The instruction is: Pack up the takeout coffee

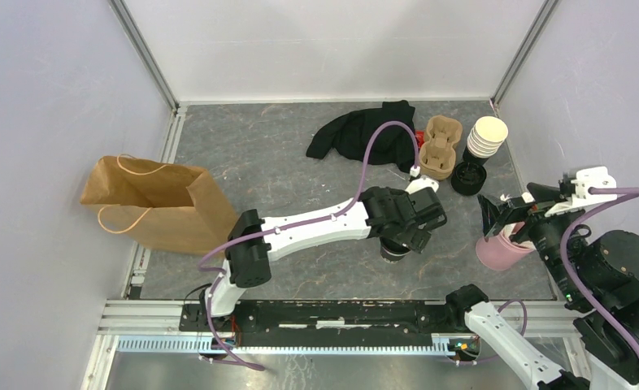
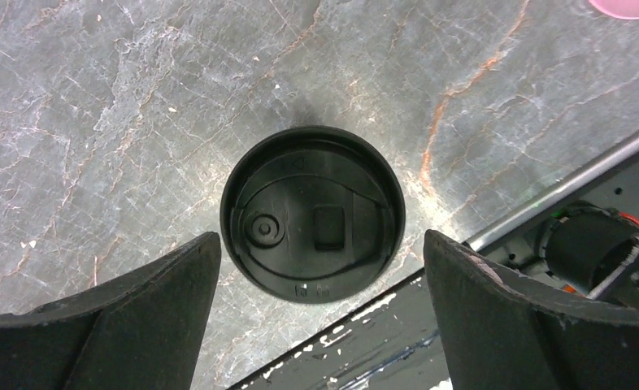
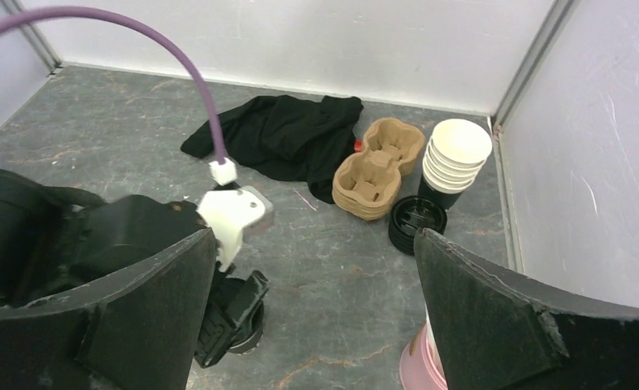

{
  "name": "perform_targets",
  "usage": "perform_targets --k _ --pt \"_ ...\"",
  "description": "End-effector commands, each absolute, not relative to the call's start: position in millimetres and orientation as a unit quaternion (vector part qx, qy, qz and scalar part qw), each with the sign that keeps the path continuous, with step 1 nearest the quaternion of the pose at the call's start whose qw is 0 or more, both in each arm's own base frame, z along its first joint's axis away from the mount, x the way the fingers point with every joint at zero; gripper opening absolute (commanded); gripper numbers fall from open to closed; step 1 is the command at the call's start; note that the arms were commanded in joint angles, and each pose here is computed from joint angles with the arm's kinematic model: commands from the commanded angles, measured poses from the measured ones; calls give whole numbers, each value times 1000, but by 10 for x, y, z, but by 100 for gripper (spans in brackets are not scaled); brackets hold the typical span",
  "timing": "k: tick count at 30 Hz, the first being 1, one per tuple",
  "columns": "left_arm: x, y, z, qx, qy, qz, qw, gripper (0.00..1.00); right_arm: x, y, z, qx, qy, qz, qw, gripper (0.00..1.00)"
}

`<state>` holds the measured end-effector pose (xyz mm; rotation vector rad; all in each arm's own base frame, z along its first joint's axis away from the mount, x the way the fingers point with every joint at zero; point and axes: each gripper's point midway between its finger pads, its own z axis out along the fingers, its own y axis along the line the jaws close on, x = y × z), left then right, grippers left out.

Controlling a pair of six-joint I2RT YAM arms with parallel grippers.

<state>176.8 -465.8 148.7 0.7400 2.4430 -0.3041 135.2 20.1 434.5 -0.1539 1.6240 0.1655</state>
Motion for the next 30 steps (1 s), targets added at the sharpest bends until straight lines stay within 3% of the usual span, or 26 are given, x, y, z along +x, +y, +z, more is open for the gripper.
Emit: perform_targets --k 1,5,11,15,20,23,30 --pt "1688 -4607 2167 250 900 -180 309 100 1444 60 4244 -30 748 37 662 98" --pt "1627 -4412 2321 236 903 -186 307 100 1490 -33 4090 -8 764 10 645 98" --pt "1645 -3920 2309 169 923 -216 271 98 1782 329 3339 -32 816 46 576 98" --pt "1733 -3749 2272 107 915 -334 198 96 2001 729 2731 -57 850 100 513 98" --pt "1756 -3852 2253 46 867 -481 120 91 2004 1375 2497 -139 848 233 455 98" --pt "1727 -3917 2015 48 867 -488 84 88 1939 1497 2165 -144 872 264 387 95" --pt "1809 -4002 1925 108 862 -490 74 84 1872 1396 1806 -73 883 313 343 95"
